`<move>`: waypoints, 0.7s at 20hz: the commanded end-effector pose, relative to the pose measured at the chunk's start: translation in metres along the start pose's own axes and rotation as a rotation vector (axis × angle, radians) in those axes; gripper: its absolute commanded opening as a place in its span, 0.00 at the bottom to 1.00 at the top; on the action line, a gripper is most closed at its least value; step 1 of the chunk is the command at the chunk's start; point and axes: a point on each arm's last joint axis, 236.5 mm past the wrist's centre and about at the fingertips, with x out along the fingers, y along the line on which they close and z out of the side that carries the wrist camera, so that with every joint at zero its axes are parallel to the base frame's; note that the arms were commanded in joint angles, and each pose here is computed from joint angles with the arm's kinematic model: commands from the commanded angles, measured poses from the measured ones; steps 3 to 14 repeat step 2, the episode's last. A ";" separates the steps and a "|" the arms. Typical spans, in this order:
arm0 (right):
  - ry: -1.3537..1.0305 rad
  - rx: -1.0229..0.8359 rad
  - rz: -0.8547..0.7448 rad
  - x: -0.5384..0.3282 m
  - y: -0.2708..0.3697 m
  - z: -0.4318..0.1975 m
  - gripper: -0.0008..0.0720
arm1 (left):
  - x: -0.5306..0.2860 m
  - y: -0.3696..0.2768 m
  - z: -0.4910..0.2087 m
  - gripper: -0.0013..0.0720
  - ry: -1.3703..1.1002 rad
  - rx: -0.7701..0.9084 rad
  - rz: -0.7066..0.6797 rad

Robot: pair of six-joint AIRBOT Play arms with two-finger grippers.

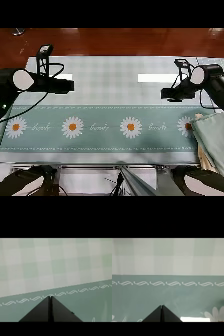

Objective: Fold the shirts.

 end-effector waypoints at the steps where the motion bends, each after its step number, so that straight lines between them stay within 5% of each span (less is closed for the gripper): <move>1: 0.000 -0.001 -0.002 0.000 0.000 0.000 0.04 | 0.000 0.001 0.000 0.05 0.000 -0.001 0.003; 14: 0.000 -0.001 -0.002 0.000 0.000 0.000 0.04 | 0.000 0.001 0.000 0.05 0.000 -0.001 0.003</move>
